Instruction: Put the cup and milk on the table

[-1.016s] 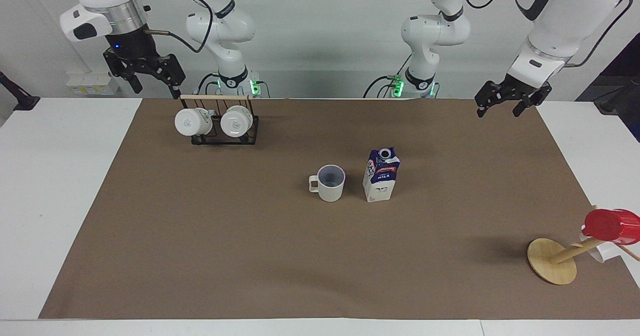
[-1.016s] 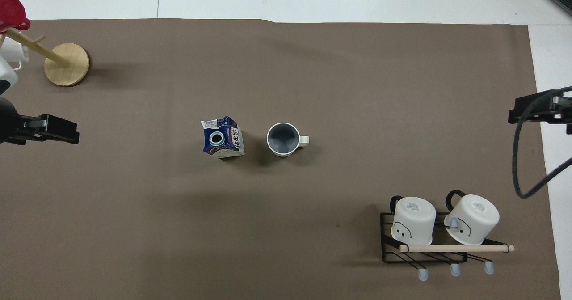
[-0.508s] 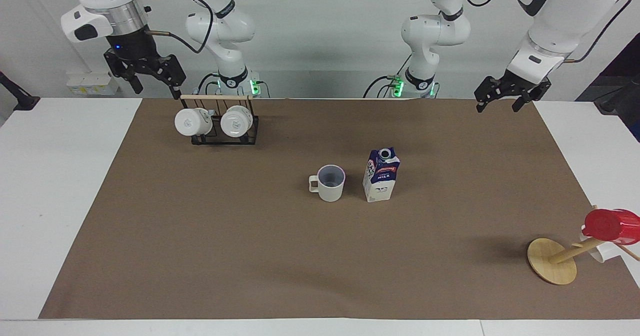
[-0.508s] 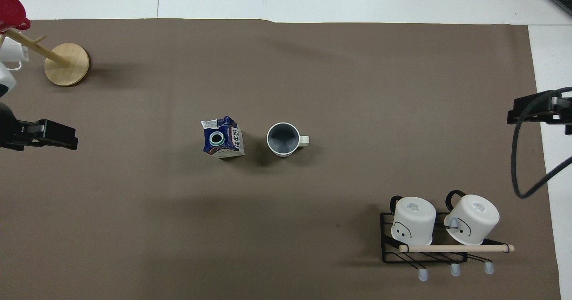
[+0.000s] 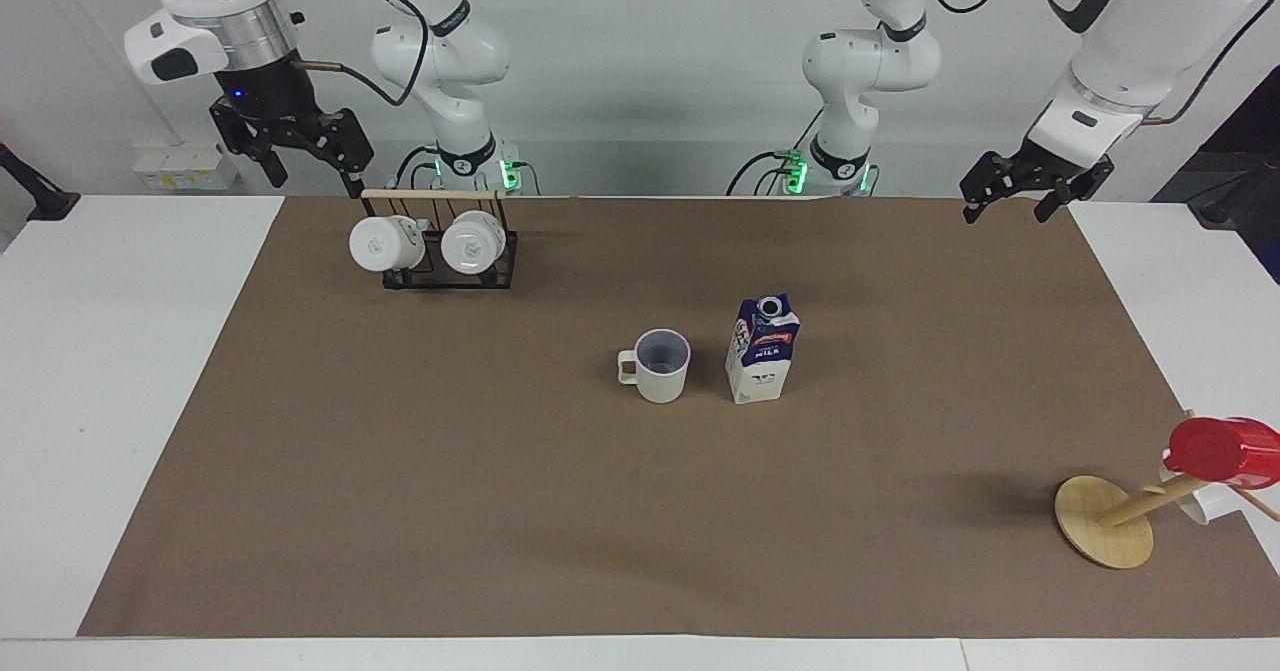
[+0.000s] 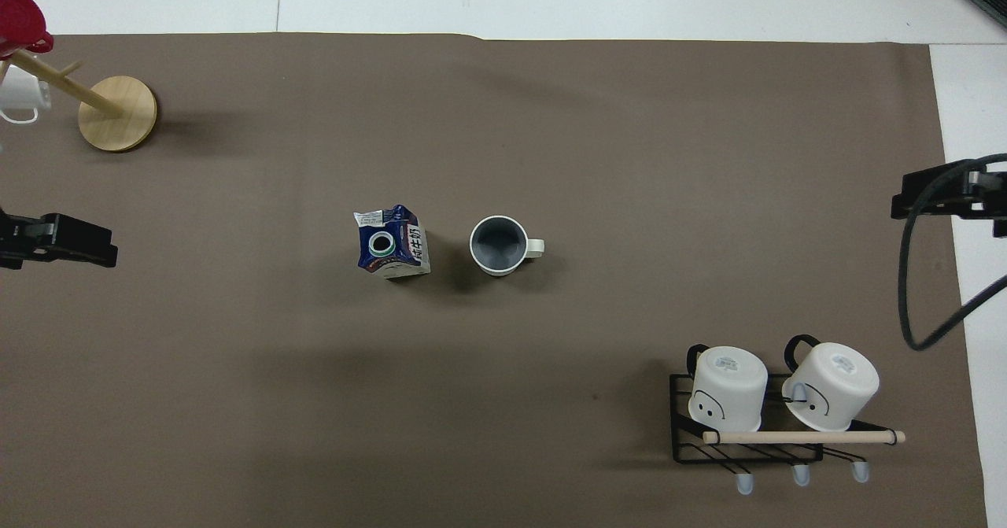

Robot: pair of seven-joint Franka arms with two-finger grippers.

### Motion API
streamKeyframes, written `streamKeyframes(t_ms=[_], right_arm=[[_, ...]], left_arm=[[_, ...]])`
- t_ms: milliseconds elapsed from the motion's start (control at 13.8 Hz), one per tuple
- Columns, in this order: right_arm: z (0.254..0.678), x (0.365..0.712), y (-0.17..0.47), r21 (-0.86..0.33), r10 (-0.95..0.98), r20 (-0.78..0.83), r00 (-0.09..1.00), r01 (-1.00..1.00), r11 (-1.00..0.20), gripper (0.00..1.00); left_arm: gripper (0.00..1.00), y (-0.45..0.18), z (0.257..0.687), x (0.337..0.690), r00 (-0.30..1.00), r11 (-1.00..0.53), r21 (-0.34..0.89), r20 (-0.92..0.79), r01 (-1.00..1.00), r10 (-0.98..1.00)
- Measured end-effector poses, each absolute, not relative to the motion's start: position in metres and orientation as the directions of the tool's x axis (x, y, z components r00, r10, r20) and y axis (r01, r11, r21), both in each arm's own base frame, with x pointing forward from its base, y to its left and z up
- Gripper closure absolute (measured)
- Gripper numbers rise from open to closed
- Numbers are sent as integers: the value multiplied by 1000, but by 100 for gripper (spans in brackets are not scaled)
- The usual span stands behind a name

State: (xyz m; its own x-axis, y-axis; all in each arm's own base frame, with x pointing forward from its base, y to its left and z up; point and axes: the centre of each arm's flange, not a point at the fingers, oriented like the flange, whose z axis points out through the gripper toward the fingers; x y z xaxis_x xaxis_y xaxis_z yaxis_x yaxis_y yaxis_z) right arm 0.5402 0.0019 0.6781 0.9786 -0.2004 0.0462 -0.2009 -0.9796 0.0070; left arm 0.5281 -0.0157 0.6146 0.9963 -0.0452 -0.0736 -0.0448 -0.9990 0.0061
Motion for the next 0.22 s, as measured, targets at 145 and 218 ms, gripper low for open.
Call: streamKeyframes(t_ms=[145,218], right_arm=[[678,540,2,7,-200,46,979,-201,-980,0],[678,540,2,7,-200,46,979,-201,-980,0]], left_arm=[[0,-12,615,528,996,-999,7,-75,-47,-48],[0,-12,615,528,996,-999,7,-75,-48,-48]])
